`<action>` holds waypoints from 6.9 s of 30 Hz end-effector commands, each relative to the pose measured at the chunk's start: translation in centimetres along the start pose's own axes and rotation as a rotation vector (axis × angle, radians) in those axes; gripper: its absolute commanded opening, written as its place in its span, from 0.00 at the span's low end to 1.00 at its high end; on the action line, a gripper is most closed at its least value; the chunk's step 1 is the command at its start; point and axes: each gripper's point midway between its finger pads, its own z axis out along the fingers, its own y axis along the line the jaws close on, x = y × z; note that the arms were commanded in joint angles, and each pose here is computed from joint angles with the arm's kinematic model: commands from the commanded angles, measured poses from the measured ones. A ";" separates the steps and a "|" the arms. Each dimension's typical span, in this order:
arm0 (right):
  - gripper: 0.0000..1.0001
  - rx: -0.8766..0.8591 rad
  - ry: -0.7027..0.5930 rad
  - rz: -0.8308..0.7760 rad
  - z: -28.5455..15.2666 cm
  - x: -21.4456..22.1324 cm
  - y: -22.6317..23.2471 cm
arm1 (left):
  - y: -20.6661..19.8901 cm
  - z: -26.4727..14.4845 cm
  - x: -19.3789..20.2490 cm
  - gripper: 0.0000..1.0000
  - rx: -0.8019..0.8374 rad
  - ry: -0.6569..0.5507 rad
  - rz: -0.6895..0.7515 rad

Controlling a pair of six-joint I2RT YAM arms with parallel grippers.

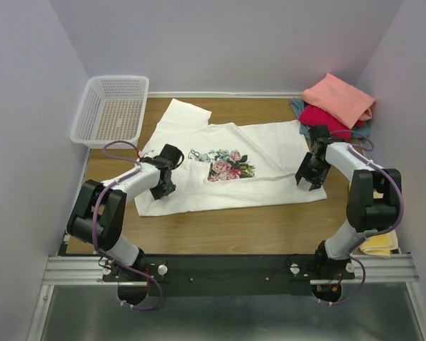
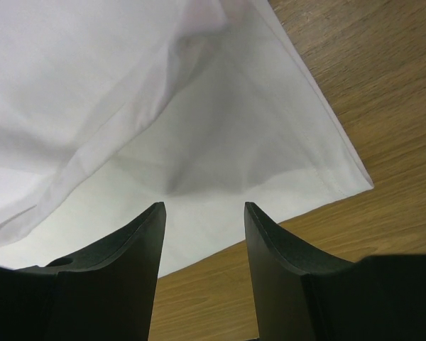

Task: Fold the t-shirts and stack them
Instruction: Fold the tshirt

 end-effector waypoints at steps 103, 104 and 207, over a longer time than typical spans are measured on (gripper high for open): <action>0.58 -0.082 -0.249 0.196 -3.9 -7.8 4.2 | -19.7 10.8 -31.6 0.55 0.282 -0.367 0.158; 0.58 -0.086 -0.249 0.196 -4.0 -7.9 4.4 | -19.8 11.1 -31.4 0.56 0.283 -0.359 0.164; 0.10 0.201 -0.239 0.175 6.4 -17.9 6.0 | -20.1 4.6 -31.5 0.00 0.339 -0.409 0.347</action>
